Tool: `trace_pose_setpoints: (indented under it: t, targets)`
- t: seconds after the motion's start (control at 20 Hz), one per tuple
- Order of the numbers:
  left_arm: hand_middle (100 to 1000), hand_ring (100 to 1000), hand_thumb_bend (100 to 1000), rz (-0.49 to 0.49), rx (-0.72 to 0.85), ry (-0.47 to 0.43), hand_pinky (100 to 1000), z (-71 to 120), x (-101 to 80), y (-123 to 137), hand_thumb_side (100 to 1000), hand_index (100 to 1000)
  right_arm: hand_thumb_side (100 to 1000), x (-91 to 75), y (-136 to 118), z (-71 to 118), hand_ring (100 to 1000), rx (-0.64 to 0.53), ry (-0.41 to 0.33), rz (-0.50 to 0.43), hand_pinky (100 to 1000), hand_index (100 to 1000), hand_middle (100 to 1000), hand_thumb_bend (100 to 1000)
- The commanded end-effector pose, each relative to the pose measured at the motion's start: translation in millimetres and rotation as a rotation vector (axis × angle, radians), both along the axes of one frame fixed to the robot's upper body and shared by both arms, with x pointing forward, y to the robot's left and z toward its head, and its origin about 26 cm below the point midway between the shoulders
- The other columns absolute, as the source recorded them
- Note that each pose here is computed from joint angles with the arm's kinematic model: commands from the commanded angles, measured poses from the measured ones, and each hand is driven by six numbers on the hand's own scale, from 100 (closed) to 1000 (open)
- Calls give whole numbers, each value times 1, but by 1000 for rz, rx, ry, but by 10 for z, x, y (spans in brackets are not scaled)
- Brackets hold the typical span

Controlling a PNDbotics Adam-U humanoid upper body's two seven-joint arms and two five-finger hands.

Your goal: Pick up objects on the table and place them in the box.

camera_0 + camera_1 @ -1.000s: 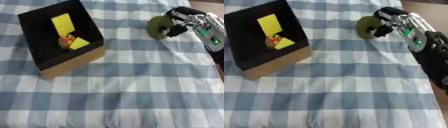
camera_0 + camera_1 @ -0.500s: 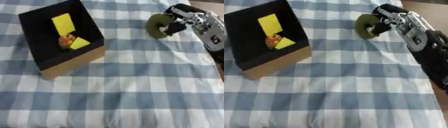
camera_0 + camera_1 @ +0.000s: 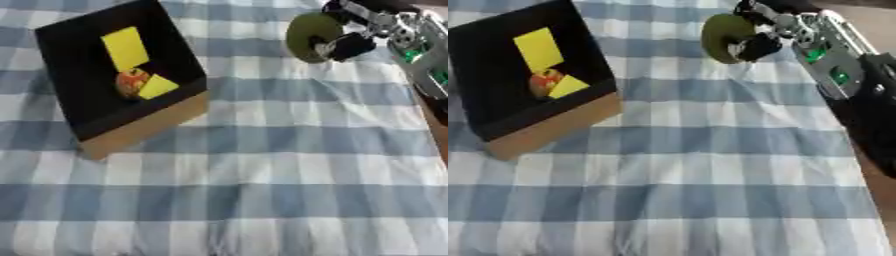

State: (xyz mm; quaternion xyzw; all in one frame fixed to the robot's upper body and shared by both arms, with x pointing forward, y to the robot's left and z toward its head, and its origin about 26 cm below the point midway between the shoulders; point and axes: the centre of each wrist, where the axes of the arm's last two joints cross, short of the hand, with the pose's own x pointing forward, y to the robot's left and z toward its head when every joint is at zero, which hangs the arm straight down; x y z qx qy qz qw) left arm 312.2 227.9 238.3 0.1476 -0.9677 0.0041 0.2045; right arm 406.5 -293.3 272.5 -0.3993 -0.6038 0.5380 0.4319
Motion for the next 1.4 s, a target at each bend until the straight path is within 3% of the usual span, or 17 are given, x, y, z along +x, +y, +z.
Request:
trace_pose_setpoints:
  t: [0.05, 0.5, 0.55, 0.6, 1.05, 1.4]
  targets:
    - [761, 853, 446, 3, 16, -32, 757, 82, -30, 23, 685, 810, 289, -112, -28, 237, 615, -31, -72, 4, 739, 638, 410, 266]
    - [760, 852, 449, 2, 19, -32, 757, 79, -31, 25, 682, 810, 307, -312, 315, 590, 619, -42, -195, 138, 749, 652, 419, 335]
    - [760, 852, 449, 1, 20, -33, 757, 79, -31, 23, 682, 810, 455, -323, 386, 630, 620, -51, -205, 162, 751, 652, 420, 395]
    - [760, 852, 450, 0, 21, -33, 757, 80, -31, 20, 681, 810, 308, -326, 468, 666, 621, -57, -212, 188, 753, 653, 420, 342]
    - [757, 849, 458, -39, 14, -54, 758, 123, -24, -52, 673, 810, 242, -227, 1347, 834, 612, -41, -224, 403, 751, 643, 403, 236]
    - [754, 845, 468, -96, 13, -97, 759, 205, -18, -155, 664, 809, 209, -73, 1898, 732, 607, -16, -227, 478, 751, 637, 394, 175]
